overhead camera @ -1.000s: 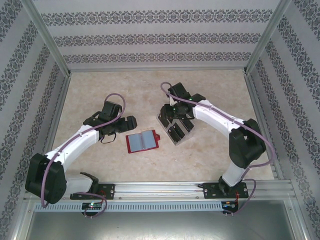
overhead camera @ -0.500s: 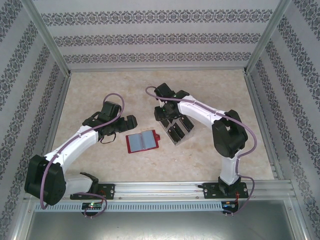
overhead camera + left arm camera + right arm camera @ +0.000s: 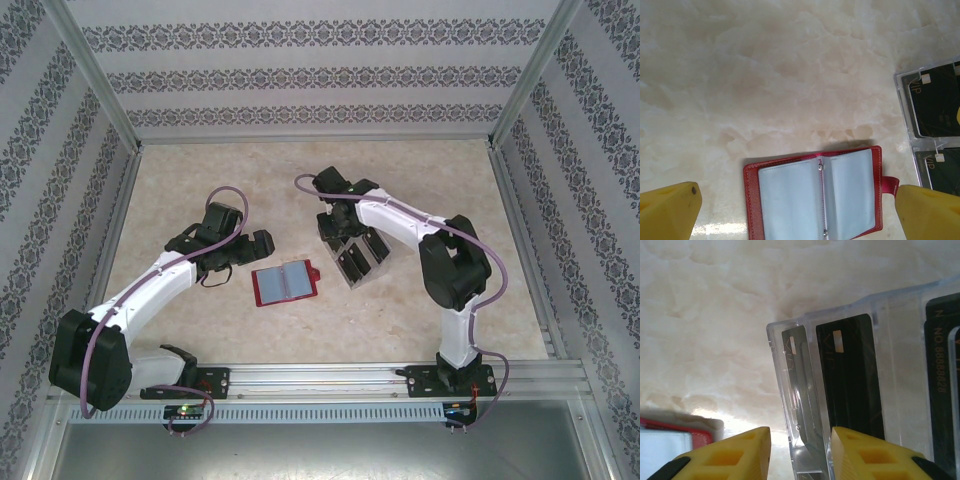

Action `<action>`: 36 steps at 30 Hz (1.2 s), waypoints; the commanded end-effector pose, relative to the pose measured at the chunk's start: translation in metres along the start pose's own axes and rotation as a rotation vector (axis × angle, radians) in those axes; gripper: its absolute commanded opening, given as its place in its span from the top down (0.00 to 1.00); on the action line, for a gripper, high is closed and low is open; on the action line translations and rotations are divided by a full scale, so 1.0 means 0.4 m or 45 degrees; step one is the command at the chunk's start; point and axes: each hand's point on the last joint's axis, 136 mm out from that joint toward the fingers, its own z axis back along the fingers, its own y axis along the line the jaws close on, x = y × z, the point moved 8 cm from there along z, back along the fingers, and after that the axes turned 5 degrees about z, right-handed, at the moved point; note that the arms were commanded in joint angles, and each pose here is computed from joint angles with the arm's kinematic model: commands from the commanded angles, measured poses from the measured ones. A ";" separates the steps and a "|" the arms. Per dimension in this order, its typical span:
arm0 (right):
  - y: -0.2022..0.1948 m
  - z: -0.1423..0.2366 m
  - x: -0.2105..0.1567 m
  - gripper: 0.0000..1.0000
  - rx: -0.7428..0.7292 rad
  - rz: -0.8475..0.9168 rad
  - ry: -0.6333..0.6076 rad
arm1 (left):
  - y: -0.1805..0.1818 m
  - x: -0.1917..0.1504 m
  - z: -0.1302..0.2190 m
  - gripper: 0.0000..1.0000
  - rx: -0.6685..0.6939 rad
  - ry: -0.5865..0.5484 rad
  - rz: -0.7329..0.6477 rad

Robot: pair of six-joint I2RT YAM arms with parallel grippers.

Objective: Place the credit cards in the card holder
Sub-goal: Move the storage box to the center of the table, then pick up the credit card from the storage box.

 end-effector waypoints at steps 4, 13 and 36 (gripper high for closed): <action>-0.044 0.001 -0.004 0.62 -0.059 -0.007 0.014 | 0.004 0.002 -0.007 0.00 -0.002 -0.011 0.011; -0.026 -0.022 0.002 0.69 -0.052 0.006 0.043 | 0.004 0.002 -0.008 0.00 -0.007 -0.012 0.018; -0.034 0.010 0.020 0.68 -0.240 0.049 0.001 | 0.008 -0.007 -0.019 0.00 -0.026 -0.005 0.015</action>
